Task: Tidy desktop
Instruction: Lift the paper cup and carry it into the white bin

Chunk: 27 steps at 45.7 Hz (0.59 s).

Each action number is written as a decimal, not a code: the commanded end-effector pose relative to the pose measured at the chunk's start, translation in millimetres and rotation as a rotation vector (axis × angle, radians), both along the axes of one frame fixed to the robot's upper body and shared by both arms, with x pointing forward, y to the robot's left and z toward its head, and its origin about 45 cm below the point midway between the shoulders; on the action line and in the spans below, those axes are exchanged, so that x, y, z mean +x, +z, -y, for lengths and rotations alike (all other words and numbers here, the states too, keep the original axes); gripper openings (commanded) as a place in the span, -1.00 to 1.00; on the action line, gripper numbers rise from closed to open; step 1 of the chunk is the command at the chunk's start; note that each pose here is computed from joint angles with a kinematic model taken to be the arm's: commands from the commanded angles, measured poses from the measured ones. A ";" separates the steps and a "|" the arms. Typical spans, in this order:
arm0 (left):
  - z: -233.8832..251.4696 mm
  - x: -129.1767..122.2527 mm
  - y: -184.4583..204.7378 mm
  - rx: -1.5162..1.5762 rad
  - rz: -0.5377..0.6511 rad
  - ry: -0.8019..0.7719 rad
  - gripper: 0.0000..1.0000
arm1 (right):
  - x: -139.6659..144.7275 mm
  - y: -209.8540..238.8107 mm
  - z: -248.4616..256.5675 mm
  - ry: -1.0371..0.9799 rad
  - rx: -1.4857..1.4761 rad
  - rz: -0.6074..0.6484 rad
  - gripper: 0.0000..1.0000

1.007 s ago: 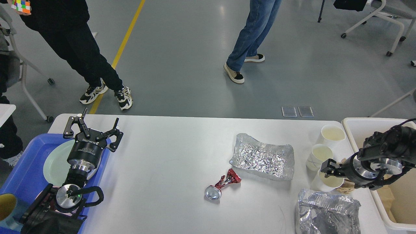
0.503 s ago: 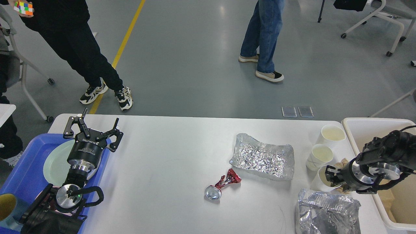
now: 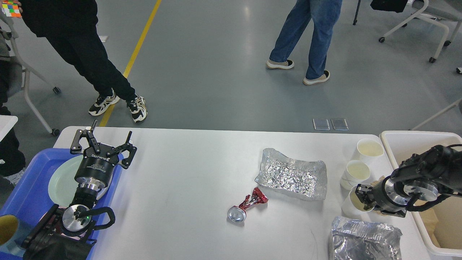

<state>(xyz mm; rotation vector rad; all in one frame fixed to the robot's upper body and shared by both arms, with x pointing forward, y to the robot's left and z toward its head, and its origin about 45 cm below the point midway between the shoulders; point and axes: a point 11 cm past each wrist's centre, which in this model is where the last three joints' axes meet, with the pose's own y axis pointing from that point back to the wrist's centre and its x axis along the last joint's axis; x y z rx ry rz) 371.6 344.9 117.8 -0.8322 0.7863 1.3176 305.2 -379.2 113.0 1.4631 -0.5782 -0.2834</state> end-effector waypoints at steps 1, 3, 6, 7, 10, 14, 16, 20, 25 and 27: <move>0.0 0.0 0.0 0.000 0.000 0.000 0.92 | 4.2 11.3 -1.3 0.004 0.001 0.004 -1.00; -0.1 0.0 -0.1 0.000 -0.001 0.001 0.92 | 6.9 16.8 -4.8 0.010 0.011 0.004 -1.00; 0.0 0.0 0.0 0.000 0.000 0.000 0.93 | 12.2 30.2 -7.8 0.010 0.033 0.005 -1.00; 0.0 0.0 0.0 0.000 0.000 0.000 0.92 | 14.2 35.5 -9.8 0.011 0.045 0.003 -1.00; 0.0 0.0 0.0 0.000 0.000 0.000 0.92 | 21.2 56.6 -16.8 0.021 0.091 -0.013 -1.00; 0.0 0.0 0.0 0.000 0.000 0.000 0.92 | 29.8 86.7 -24.7 0.044 0.143 -0.042 -1.00; 0.0 0.0 0.0 0.000 0.000 0.000 0.92 | 32.8 104.5 -28.0 0.060 0.164 -0.058 -1.00; 0.0 0.0 0.0 0.000 0.000 0.000 0.92 | 36.4 139.6 -34.4 0.094 0.181 -0.077 -1.00; 0.7 0.0 -0.2 -0.001 0.000 -0.001 0.93 | 33.2 180.0 -43.8 0.134 0.167 -0.074 -1.00; 0.0 0.0 0.0 0.000 0.000 0.000 0.92 | 30.6 196.6 -49.2 0.150 0.163 -0.062 -1.00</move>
